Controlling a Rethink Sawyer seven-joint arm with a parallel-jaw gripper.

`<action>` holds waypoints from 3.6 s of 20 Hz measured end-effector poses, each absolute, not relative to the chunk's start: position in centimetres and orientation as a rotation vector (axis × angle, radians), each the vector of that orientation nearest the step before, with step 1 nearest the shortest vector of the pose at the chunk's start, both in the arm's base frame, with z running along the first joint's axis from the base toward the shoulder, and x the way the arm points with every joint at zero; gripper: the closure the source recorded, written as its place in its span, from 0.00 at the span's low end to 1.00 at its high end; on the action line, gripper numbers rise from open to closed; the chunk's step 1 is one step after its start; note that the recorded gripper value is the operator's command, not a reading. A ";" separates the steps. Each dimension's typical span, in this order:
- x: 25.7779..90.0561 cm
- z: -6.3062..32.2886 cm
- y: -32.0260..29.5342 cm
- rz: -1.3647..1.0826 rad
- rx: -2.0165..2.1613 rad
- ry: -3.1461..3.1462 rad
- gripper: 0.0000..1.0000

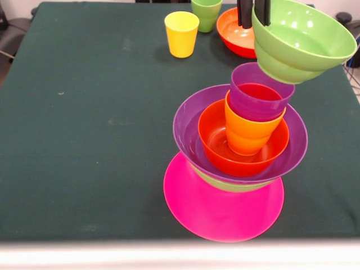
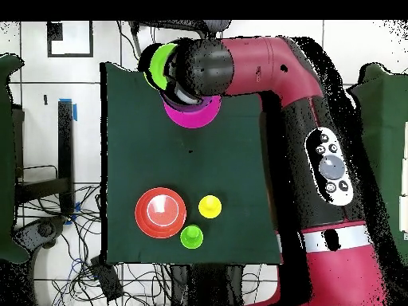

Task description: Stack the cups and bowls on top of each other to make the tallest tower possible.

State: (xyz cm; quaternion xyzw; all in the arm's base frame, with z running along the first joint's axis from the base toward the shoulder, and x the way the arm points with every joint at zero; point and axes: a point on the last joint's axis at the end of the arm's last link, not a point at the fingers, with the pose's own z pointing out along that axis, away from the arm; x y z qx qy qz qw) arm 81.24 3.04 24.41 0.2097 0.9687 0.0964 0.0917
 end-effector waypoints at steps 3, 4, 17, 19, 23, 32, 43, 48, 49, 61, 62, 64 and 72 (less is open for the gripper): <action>81.2 24.3 3.0 0.286 0.624 2.879 1.00; 81.2 24.2 3.0 0.287 0.625 2.879 1.00; 81.2 23.9 2.9 0.289 0.629 2.884 1.00; 81.2 23.9 2.9 0.289 0.629 2.884 1.00; 81.2 23.8 2.7 0.290 0.633 2.885 1.00; 81.2 23.6 1.7 0.290 0.653 2.882 1.00; 81.2 23.2 1.1 0.293 0.666 2.884 1.00; 81.0 22.1 1.2 0.303 0.672 2.899 1.00; 81.0 21.9 1.2 0.304 0.673 2.901 1.00; 80.7 19.7 1.4 0.318 0.683 2.929 0.00; 80.7 19.7 1.4 0.318 0.683 2.929 0.00; 80.6 19.6 1.3 0.316 0.682 2.930 0.00; 80.6 19.5 1.3 0.312 0.679 2.931 0.00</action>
